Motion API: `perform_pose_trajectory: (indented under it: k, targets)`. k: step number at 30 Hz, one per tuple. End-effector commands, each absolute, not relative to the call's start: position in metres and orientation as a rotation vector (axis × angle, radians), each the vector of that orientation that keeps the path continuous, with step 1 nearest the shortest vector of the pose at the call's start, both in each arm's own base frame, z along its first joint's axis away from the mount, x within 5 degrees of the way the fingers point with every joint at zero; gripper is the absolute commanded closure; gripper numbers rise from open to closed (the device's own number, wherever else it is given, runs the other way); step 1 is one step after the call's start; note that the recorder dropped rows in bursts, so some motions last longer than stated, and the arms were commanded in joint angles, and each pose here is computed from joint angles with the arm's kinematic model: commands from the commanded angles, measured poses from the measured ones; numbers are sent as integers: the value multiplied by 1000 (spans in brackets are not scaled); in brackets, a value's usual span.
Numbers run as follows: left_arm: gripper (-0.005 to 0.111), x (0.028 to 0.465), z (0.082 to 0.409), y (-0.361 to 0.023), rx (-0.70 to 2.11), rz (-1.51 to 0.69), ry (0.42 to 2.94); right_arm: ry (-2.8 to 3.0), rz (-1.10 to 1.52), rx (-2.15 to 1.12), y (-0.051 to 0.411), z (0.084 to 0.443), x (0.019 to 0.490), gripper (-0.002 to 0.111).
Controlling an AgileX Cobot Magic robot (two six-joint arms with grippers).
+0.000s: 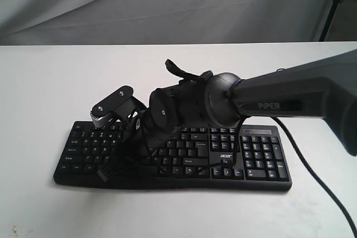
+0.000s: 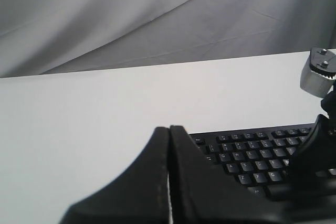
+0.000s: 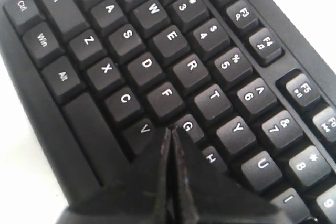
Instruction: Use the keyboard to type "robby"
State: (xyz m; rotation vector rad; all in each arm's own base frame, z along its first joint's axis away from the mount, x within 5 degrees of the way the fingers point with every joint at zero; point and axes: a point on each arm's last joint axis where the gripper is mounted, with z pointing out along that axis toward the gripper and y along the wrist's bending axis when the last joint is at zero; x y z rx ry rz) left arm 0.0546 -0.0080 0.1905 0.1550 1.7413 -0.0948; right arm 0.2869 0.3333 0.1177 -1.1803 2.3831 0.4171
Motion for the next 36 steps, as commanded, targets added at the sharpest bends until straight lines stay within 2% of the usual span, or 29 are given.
perform_pose_trajectory:
  k: [1,17,23,25,36]
  targets:
    - [107,55,190,-8,161,-98,1734,2342,421,-1179,335,130,288,108]
    - [107,55,190,-8,161,-98,1734,2386,409,-1199,334,115,287,108]
    - [107,55,190,-8,161,-98,1734,2301,397,-1141,317,160,303,108]
    - [107,55,190,-8,161,-98,1734,2321,386,-1148,314,165,312,108]
    - [107,55,190,-8,161,-98,1734,2349,388,-1166,322,150,317,108]
